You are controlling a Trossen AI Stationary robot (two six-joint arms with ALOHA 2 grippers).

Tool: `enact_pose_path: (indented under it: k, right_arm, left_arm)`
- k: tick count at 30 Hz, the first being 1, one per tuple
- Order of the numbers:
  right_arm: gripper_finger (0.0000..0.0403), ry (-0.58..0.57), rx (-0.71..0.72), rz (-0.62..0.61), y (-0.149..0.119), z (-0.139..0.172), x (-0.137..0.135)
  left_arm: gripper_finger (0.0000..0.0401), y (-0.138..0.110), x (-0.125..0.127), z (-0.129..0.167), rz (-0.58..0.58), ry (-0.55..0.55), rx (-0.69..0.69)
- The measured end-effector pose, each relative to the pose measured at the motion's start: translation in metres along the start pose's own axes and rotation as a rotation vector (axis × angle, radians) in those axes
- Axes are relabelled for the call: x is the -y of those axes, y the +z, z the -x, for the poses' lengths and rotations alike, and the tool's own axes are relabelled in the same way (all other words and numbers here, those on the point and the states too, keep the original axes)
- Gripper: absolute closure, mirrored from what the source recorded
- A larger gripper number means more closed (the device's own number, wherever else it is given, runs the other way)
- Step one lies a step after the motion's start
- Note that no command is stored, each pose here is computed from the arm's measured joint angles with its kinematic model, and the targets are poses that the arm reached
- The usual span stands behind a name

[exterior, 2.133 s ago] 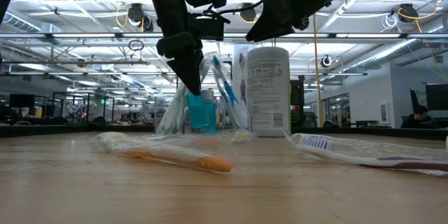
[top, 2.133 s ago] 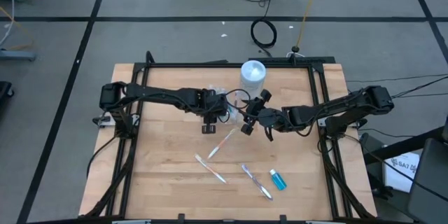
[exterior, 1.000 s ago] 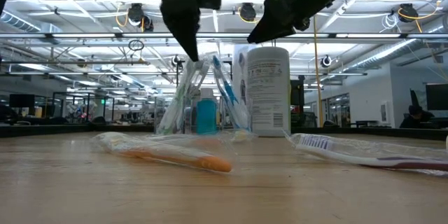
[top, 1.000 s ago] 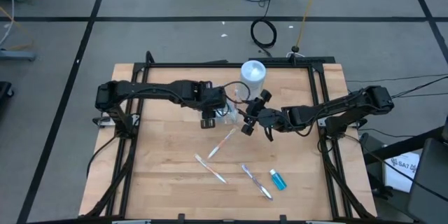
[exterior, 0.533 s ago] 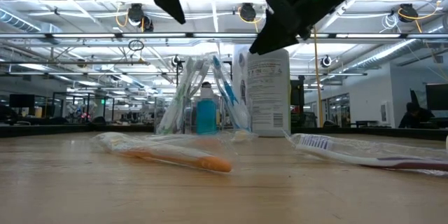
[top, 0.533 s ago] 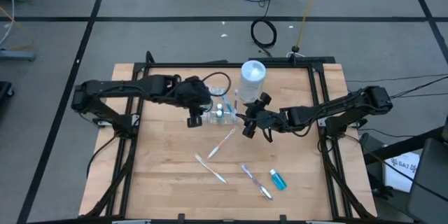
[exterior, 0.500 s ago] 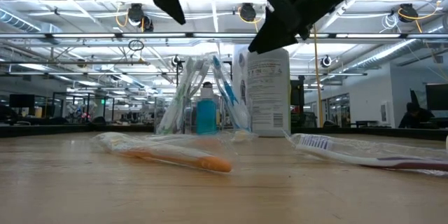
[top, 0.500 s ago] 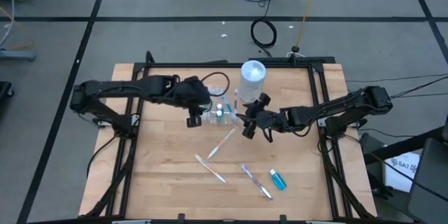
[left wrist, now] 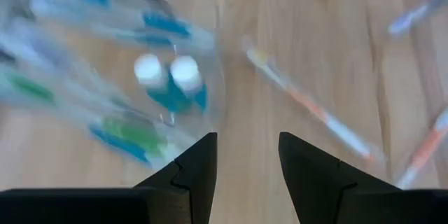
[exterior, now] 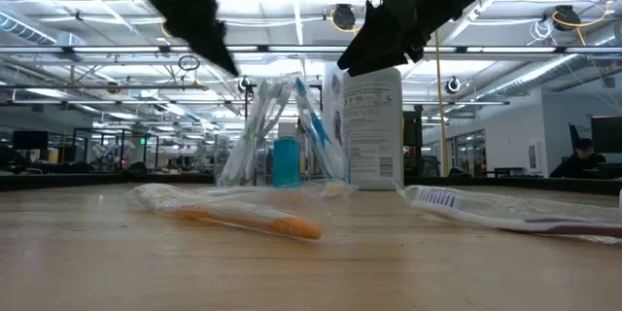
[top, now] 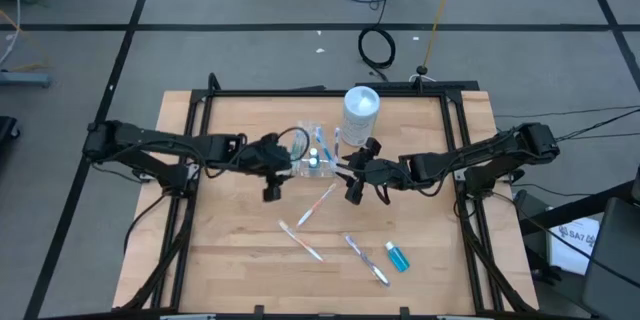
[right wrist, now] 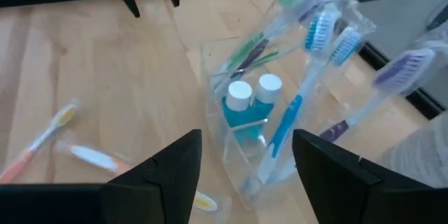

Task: Pick & Place toothbrushing station
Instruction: Put the violet toothbrush into the transparent organizer

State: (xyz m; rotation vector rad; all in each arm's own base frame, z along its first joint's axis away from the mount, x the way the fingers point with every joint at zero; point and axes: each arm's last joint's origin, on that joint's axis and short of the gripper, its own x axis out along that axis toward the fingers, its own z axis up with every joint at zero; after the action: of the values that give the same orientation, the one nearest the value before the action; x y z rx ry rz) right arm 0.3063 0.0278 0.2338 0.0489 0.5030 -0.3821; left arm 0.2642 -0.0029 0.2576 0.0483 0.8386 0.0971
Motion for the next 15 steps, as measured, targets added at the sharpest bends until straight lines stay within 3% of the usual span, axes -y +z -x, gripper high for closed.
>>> enact_pose_path:
  k: [6,15]
  right_arm:
    - [0.019,0.092,-0.019,-0.001,0.0,0.0,-0.003]
    - [0.0194,0.164,-0.046,-0.051,-0.006,0.0,-0.015]
  left_arm:
    - [0.0242,-0.016,0.014,-0.014,-0.058,-0.032,0.044]
    - [0.0242,-0.021,0.027,-0.015,-0.071,-0.083,0.065]
